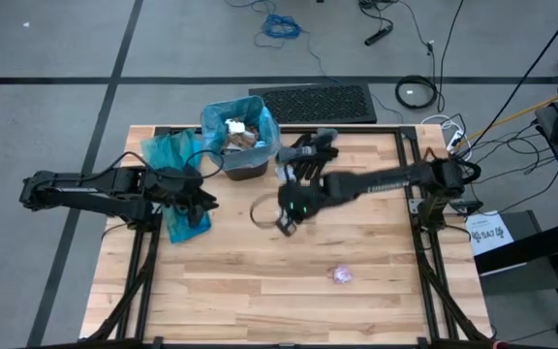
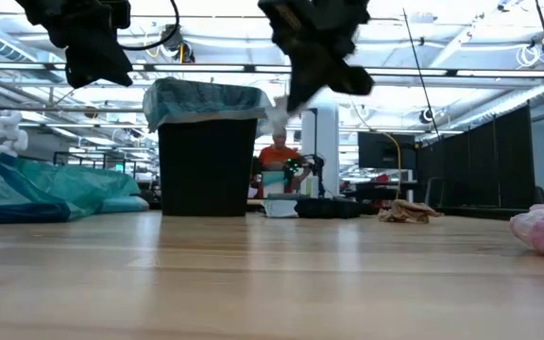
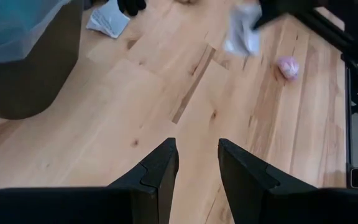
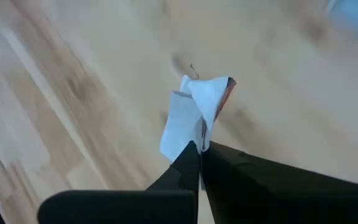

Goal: Place trash/remove bag and relplace
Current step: Put the white cardboard into the trash bin

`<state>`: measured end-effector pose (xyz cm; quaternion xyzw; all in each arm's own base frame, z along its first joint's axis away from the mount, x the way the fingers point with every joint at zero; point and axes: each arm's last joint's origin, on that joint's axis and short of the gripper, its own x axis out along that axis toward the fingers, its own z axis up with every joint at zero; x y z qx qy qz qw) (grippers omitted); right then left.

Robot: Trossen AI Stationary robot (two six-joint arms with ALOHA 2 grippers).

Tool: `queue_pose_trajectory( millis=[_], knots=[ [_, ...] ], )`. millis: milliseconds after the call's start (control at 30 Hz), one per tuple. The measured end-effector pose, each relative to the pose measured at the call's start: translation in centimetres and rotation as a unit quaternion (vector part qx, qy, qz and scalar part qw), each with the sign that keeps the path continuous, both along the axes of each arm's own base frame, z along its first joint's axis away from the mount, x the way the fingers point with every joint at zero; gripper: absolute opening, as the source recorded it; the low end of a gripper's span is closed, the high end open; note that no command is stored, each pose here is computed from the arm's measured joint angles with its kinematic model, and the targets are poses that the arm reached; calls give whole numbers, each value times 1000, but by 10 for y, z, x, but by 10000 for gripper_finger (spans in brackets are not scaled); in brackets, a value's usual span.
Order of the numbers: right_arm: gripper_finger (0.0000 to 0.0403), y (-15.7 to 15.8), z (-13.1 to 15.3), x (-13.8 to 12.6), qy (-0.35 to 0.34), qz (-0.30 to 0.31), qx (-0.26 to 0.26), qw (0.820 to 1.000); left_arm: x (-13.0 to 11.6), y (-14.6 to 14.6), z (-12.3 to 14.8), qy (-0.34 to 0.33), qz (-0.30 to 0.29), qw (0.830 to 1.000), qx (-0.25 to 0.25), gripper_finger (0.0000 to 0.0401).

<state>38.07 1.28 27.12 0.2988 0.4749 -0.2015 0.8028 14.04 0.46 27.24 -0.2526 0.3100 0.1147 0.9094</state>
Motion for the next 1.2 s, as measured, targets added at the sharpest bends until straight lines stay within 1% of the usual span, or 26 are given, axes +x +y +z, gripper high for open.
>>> queue_pose_trajectory(
  millis=[133, 233, 333, 433, 567, 733, 867, 1033, 1133, 1200],
  knots=[
    [0, -32, 44, 5, -51, 25, -38, 998, 0, 0, 0, -1, 1, 1000, 1, 120],
    [0, -52, 70, 9, -90, 54, -78, 991, 0, 0, 0, -1, 1, 1000, 1, 120],
    [0, -72, 87, 13, -115, 81, -117, 983, 0, 0, 0, -1, 1, 1000, 1, 120],
    [0, -99, 97, 20, -158, 109, -120, 974, 0, 0, 0, -2, 1, 1000, 1, 120],
    [0, -136, 95, 31, -185, 122, -111, 969, 0, 0, 0, -2, 1, 1000, 1, 120],
    [0, -170, 99, 37, -209, 130, -130, 960, 2, 0, 1, -9, 1, 1000, 1, 120],
    [0, -193, 84, 45, -208, 122, -138, 961, 4, 0, 2, -16, 3, 1000, 3, 120],
    [0, -210, 66, 52, -203, 99, -130, 965, 5, 0, 4, -29, 4, 1000, 4, 120],
    [6, -213, 58, 54, -194, 107, -134, 966, 6, 0, 6, -38, 5, 999, 4, 120],
    [19, -212, 59, 55, -196, 118, -143, 963, 6, 0, 6, -41, 4, 999, 4, 120]
  ],
)
